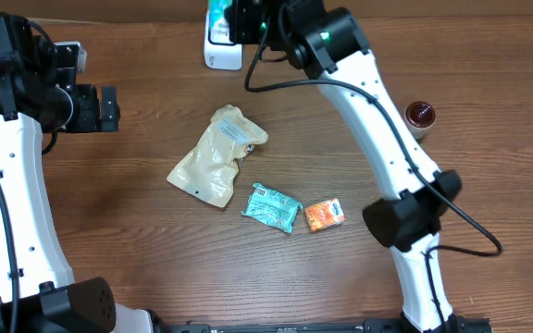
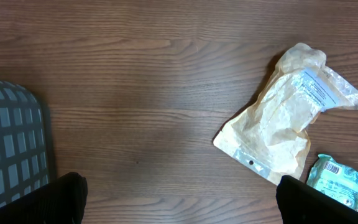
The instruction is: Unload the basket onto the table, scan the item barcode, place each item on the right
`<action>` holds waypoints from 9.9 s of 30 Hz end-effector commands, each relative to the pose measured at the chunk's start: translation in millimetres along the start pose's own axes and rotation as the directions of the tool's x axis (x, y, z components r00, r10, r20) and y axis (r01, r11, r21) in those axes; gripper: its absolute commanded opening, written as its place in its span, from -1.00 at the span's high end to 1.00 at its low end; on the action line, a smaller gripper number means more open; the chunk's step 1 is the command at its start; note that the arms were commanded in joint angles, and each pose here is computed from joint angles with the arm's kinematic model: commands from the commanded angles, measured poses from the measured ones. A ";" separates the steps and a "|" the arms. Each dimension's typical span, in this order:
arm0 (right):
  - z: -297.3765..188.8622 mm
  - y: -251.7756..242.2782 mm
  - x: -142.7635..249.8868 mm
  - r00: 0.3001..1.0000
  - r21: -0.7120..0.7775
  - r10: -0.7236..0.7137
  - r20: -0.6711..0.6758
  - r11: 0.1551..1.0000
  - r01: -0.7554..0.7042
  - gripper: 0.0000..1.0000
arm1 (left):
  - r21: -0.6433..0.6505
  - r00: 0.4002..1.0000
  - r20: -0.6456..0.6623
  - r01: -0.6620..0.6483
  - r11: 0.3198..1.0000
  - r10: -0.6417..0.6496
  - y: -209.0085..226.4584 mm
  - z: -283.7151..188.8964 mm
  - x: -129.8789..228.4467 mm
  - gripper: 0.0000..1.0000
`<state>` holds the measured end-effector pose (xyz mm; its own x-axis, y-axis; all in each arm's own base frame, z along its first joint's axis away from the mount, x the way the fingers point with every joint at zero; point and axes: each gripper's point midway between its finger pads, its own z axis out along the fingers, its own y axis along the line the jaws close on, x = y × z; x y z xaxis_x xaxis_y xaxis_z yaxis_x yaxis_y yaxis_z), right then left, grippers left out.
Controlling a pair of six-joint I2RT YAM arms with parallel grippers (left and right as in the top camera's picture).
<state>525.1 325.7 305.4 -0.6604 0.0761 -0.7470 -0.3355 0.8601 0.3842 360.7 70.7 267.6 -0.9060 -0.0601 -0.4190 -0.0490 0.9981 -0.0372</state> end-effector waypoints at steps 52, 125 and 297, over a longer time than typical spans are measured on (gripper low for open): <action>101.3 -20.2 -33.5 0.527 0.364 -0.841 0.124 0.532 0.764 0.92 | 0.006 0.999 -0.009 -0.032 0.999 0.032 -4.3 3.1 0.3 -0.99; -193.7 -327.4 157.1 0.500 0.569 0.827 -0.257 0.547 -0.614 -0.99 | 0.006 0.999 -0.008 -0.032 0.999 0.032 -4.3 3.1 0.2 -0.99; -161.7 -147.8 208.3 0.770 0.311 0.239 -0.592 0.949 -0.056 0.73 | 0.006 0.999 -0.008 -0.032 0.999 0.032 -4.3 3.1 0.2 -0.99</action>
<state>328.9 141.6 137.7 -0.9993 -0.0336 -0.0133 -0.0361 0.9514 0.3060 360.5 70.6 267.1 -0.9068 -0.0603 -0.4173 -0.0491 0.9981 -0.0376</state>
